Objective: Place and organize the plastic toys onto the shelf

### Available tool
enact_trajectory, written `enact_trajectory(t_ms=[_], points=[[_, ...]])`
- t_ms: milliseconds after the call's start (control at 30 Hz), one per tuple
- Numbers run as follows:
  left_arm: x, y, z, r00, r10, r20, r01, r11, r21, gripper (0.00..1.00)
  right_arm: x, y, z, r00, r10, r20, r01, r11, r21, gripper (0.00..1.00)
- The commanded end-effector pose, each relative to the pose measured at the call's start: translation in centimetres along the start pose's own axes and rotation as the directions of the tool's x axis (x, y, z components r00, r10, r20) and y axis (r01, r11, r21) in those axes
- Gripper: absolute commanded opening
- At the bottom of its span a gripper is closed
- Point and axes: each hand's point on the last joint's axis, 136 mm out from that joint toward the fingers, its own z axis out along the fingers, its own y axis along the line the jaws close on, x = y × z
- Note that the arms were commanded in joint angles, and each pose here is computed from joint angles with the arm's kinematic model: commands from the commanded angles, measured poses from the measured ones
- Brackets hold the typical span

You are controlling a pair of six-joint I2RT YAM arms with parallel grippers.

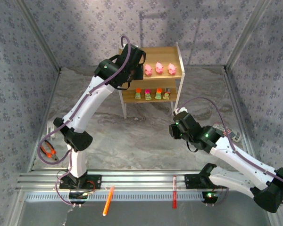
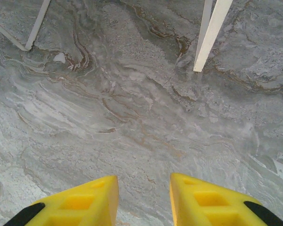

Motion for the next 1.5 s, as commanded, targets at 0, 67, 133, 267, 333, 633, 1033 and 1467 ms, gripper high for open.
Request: enact_trajectory(t_ms=[0,67,133,267,333,633,1033,1467], points=[[-0.7,0.2,-0.5,1.0,-0.008,0.018,0.008,1.0,-0.001,0.42,0.0,-0.2,-0.1,1.0,-0.006,0.006,0.006,1.0,0.0,0.35],[-0.8,0.2,-0.6,1.0,-0.007,0.02,0.007,1.0,0.0,0.43,0.0,-0.2,-0.1,1.0,-0.006,0.006,0.006,1.0,0.0,0.35],[-0.9,0.2,-0.6,1.0,-0.009,0.024,0.009,1.0,0.001,0.43,0.0,-0.2,-0.1,1.0,-0.006,0.004,0.006,1.0,0.001,0.35],[-1.2,0.1,-0.8,0.999,-0.013,0.033,0.012,1.0,0.006,0.45,-0.1,-0.2,-0.1,1.0,-0.004,0.007,0.004,1.0,0.0,0.35],[-1.3,0.1,-1.0,0.999,-0.015,0.039,0.015,1.0,0.012,0.45,-0.1,-0.2,-0.2,1.0,-0.005,0.007,0.005,1.0,-0.002,0.35],[-2.2,-0.2,-2.6,0.997,-0.027,0.073,0.024,0.999,0.046,0.51,-0.3,-0.1,-0.2,1.0,-0.004,0.01,0.004,1.0,-0.002,0.35],[-3.0,-0.2,-6.5,0.991,-0.022,0.132,0.012,0.997,0.078,0.55,-0.5,-0.2,-0.5,1.0,0.0,0.013,0.0,1.0,0.002,0.42],[-1.3,3.1,-11.5,0.977,0.009,0.213,-0.027,0.996,0.084,0.76,-1.1,-1.0,-1.0,1.0,0.002,0.023,-0.003,0.999,0.048,0.58]])
